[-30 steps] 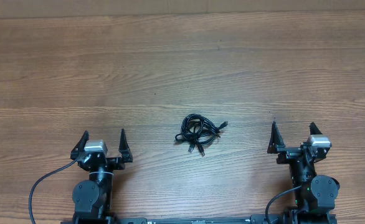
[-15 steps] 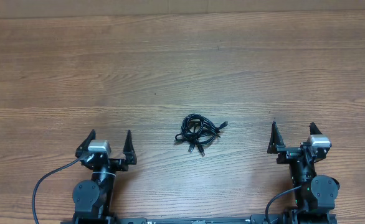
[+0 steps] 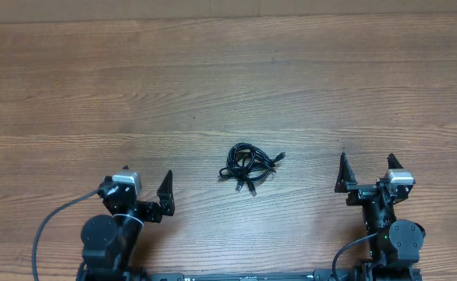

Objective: Untangle cables
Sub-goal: 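Reach the left gripper forward to the black cable bundle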

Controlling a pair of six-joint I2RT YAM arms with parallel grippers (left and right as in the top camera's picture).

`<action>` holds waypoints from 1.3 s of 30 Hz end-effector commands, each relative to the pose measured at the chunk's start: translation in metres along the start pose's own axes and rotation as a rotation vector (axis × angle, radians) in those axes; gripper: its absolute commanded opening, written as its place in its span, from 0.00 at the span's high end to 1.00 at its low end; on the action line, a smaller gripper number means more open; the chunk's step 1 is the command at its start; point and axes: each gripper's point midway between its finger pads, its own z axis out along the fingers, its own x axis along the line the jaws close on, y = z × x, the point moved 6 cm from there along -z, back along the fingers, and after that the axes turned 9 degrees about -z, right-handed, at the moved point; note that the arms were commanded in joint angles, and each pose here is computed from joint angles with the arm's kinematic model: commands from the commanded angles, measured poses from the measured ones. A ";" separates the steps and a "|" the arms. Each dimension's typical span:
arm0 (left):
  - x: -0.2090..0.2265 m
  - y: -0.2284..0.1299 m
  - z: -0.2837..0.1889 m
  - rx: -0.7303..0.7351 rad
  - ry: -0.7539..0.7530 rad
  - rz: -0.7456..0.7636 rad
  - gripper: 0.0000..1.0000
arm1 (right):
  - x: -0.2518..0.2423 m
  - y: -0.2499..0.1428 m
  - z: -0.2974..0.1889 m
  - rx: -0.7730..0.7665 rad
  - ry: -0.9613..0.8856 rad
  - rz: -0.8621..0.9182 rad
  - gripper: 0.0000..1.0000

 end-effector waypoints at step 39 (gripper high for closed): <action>-0.070 -0.008 0.118 0.892 -0.105 -0.089 0.00 | 0.000 -0.002 0.000 -0.005 -0.006 -0.009 0.00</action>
